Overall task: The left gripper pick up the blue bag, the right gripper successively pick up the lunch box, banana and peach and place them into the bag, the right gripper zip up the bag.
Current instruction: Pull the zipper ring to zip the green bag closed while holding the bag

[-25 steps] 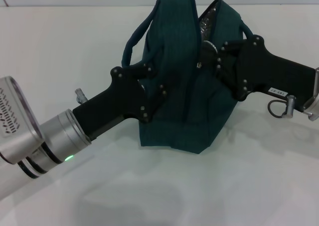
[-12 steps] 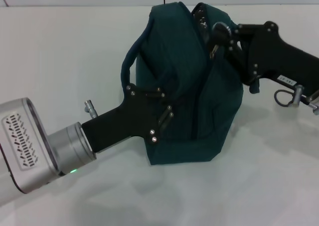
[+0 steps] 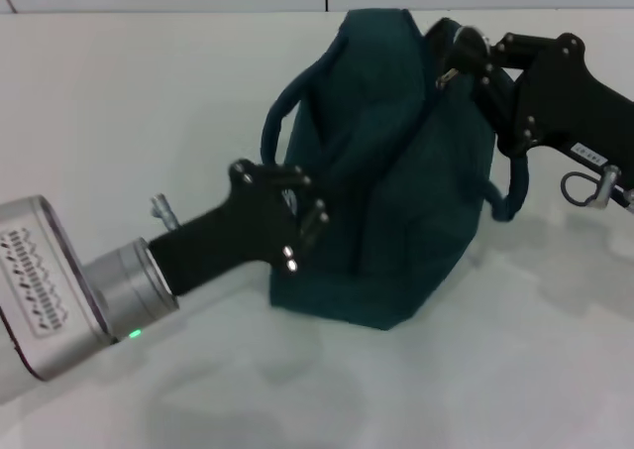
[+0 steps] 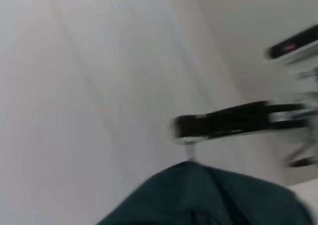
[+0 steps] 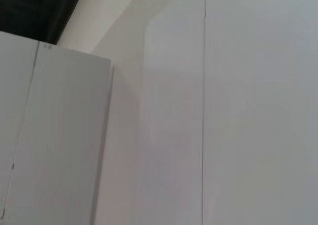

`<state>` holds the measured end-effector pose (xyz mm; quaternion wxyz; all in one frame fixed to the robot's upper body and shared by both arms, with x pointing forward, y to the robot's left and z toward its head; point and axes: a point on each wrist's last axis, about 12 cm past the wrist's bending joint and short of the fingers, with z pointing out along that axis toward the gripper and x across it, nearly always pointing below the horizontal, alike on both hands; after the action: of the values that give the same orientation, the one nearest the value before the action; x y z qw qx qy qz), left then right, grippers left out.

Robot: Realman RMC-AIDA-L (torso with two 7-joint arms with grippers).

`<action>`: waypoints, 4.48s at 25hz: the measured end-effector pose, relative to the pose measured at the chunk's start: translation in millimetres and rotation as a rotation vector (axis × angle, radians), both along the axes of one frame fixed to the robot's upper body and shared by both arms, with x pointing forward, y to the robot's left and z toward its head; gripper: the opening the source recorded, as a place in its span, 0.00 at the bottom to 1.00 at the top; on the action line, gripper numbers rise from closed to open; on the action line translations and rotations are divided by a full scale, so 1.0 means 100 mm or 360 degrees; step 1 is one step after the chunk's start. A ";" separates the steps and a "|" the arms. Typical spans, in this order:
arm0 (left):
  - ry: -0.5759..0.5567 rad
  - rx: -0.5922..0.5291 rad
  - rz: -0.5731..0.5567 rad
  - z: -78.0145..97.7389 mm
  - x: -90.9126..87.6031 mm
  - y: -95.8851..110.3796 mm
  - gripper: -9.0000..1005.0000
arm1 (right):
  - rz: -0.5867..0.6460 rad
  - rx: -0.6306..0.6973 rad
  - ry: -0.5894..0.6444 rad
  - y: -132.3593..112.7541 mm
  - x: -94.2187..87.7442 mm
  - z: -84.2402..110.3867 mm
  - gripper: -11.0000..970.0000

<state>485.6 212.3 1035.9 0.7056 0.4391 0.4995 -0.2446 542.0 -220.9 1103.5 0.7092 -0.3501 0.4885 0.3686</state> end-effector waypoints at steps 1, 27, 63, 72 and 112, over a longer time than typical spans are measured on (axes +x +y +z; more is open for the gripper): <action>0.0002 -0.0010 0.0041 0.00 0.02 0.02 0.06 | 0.0000 0.0000 0.0000 0.00 0.00 0.00 0.05; 0.0036 0.0009 0.0399 0.02 0.29 0.23 0.06 | -0.0253 0.0005 0.0072 -0.14 0.06 -0.12 0.05; 0.0804 -0.0177 -0.0299 0.88 0.84 0.24 0.59 | -0.0237 -0.0007 0.0070 -0.12 0.08 -0.11 0.05; 0.0982 0.0012 -0.0305 1.09 1.06 0.04 0.59 | -0.0232 -0.0011 0.0068 -0.11 0.07 -0.11 0.04; 0.0735 0.0326 -0.0220 0.90 1.05 -0.09 0.09 | -0.0526 0.0153 0.0259 -0.37 0.10 -0.23 0.04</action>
<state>590.9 203.8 1126.1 0.5065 0.4738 0.6382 -0.3342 551.6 -257.6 1080.5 0.7341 -0.1998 0.5769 0.2971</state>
